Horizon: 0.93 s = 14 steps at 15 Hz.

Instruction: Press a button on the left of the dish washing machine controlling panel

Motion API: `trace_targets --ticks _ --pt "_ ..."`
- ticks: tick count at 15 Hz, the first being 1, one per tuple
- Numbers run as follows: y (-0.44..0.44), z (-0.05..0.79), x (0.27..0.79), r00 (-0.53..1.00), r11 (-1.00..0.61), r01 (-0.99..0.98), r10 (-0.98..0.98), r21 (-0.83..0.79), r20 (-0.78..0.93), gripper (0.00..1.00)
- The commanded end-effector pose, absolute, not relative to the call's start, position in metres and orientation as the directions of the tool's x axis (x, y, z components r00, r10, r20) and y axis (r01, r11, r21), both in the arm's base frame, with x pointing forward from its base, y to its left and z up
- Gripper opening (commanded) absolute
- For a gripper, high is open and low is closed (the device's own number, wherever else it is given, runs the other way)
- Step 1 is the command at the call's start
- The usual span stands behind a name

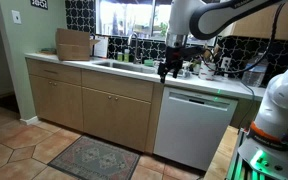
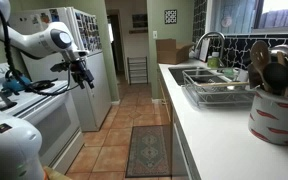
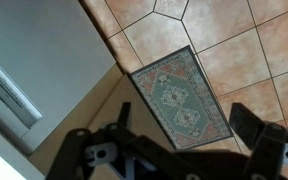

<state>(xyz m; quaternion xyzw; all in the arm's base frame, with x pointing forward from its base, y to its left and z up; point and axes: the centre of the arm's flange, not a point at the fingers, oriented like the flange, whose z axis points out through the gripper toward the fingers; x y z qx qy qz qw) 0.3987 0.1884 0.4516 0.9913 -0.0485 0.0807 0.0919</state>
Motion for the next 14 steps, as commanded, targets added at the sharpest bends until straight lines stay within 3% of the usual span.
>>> trace_targets --ticks 1,12,14 --pt "0.188 0.452 0.399 0.982 -0.978 -0.111 -0.081 0.174 0.169 1.0" --pt "0.188 0.452 0.399 0.982 -0.978 -0.111 -0.081 0.174 0.169 1.0" --pt "0.181 0.444 0.417 0.961 -0.967 -0.194 -0.154 0.164 0.232 1.0"
